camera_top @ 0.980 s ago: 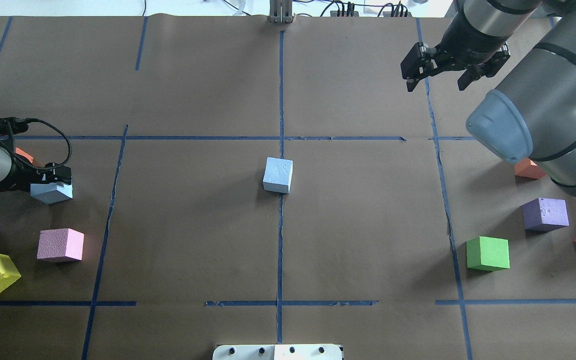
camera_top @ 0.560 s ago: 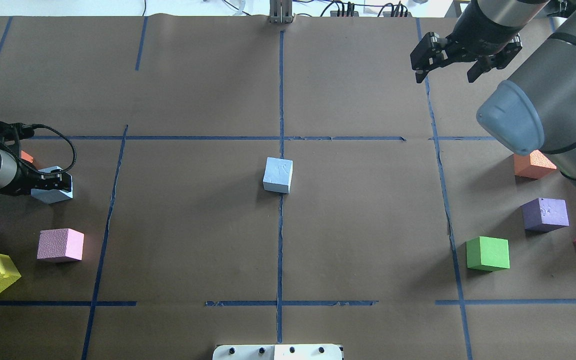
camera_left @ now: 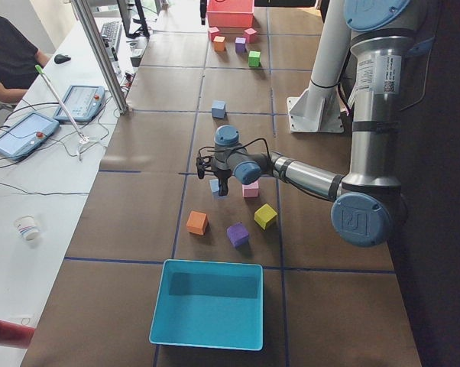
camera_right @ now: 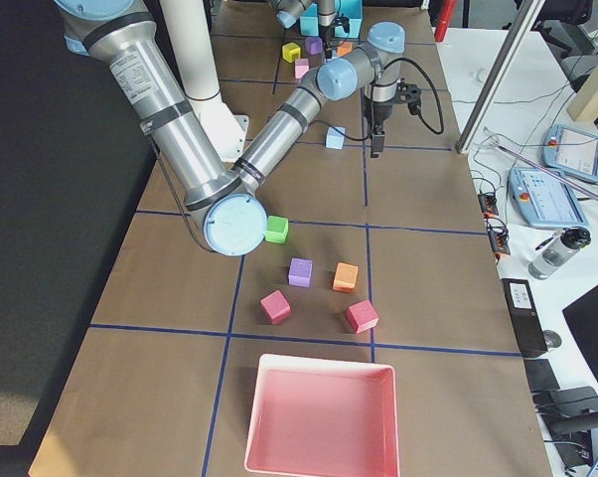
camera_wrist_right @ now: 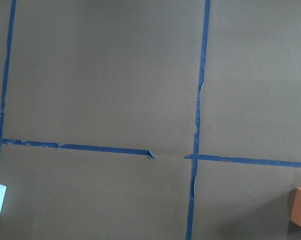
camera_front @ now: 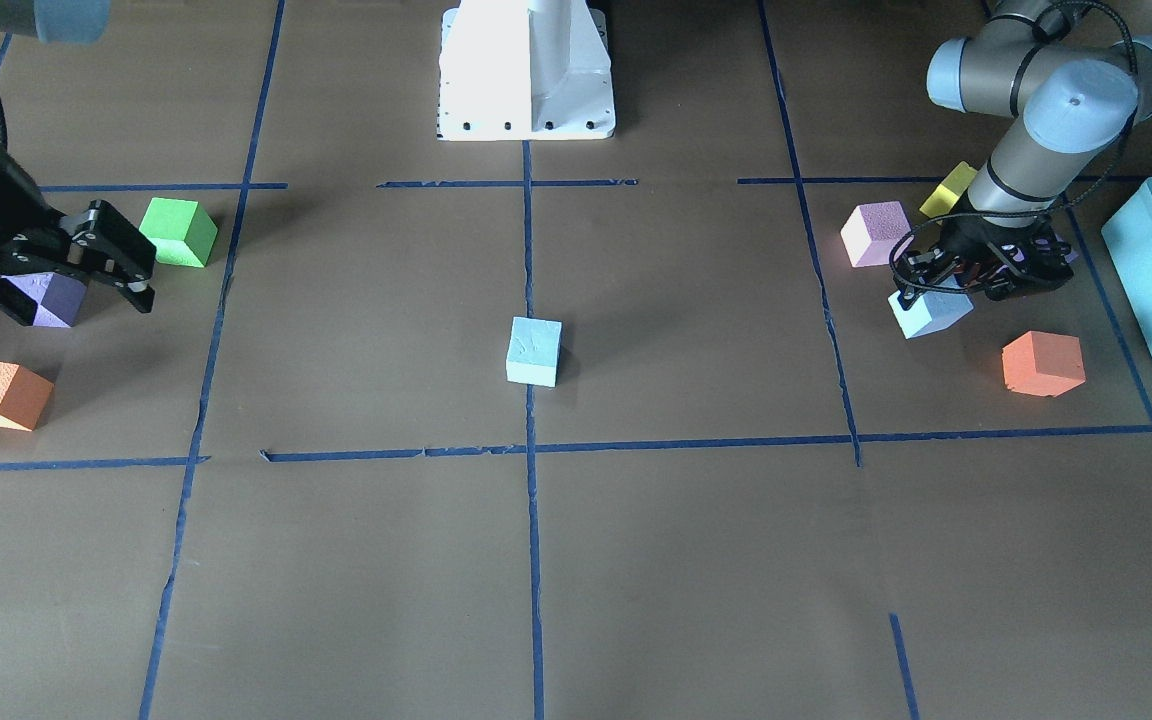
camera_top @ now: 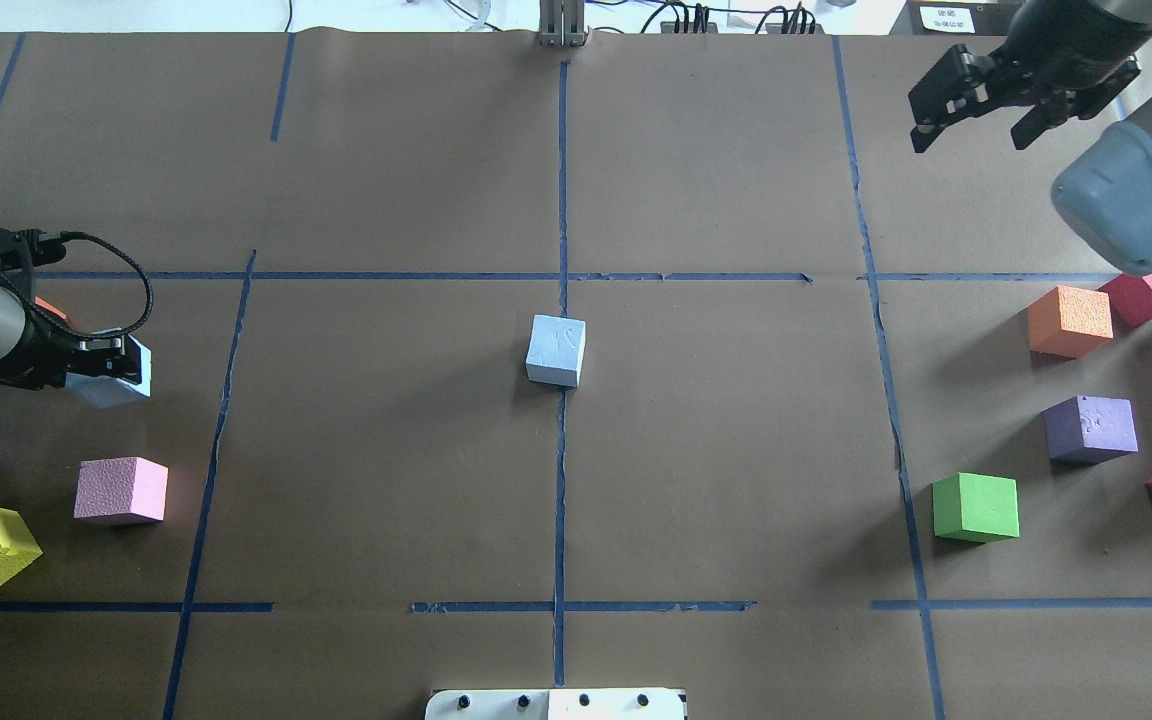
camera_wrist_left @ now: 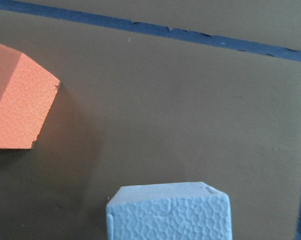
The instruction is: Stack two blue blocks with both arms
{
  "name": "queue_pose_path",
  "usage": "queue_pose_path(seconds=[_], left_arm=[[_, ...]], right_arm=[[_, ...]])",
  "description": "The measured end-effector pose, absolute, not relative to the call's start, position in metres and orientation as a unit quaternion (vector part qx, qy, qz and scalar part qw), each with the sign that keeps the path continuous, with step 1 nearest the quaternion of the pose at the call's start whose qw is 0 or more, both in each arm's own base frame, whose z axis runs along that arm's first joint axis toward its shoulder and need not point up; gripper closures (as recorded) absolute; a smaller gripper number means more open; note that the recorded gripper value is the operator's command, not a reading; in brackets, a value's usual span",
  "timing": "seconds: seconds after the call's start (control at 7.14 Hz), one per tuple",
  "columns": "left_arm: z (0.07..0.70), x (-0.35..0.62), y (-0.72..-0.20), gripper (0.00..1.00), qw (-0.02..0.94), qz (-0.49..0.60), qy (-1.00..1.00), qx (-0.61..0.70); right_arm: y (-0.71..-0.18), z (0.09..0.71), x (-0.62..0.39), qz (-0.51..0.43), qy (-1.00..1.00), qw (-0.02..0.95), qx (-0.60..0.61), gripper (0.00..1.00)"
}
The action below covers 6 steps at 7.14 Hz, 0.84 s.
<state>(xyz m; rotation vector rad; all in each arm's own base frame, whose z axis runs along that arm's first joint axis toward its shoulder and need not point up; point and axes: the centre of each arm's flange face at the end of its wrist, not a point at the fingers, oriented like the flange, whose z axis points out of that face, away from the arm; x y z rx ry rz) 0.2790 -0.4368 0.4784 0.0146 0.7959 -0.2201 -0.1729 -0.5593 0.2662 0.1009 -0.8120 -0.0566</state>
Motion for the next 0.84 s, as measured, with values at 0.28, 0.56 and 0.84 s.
queue_pose_path(seconds=[0.28, 0.56, 0.84], left_arm=[[0.366, 0.295, -0.458, 1.0, 0.923, -0.094, 0.374, 0.004], [0.257, 0.334, -0.472, 1.0, 0.921, -0.073, 0.382, 0.008], [0.189, 0.394, -0.479, 1.0, 0.916, -0.048, 0.397, 0.013]], right_arm=[[-0.553, 0.339, -0.107, -0.06, -0.387, 0.919, 0.047, 0.0], [-0.531, 0.416, -0.036, -0.08, -0.378, 0.921, 0.044, 0.0], [-0.496, 0.482, 0.028, -0.079, -0.379, 0.921, 0.037, 0.0]])
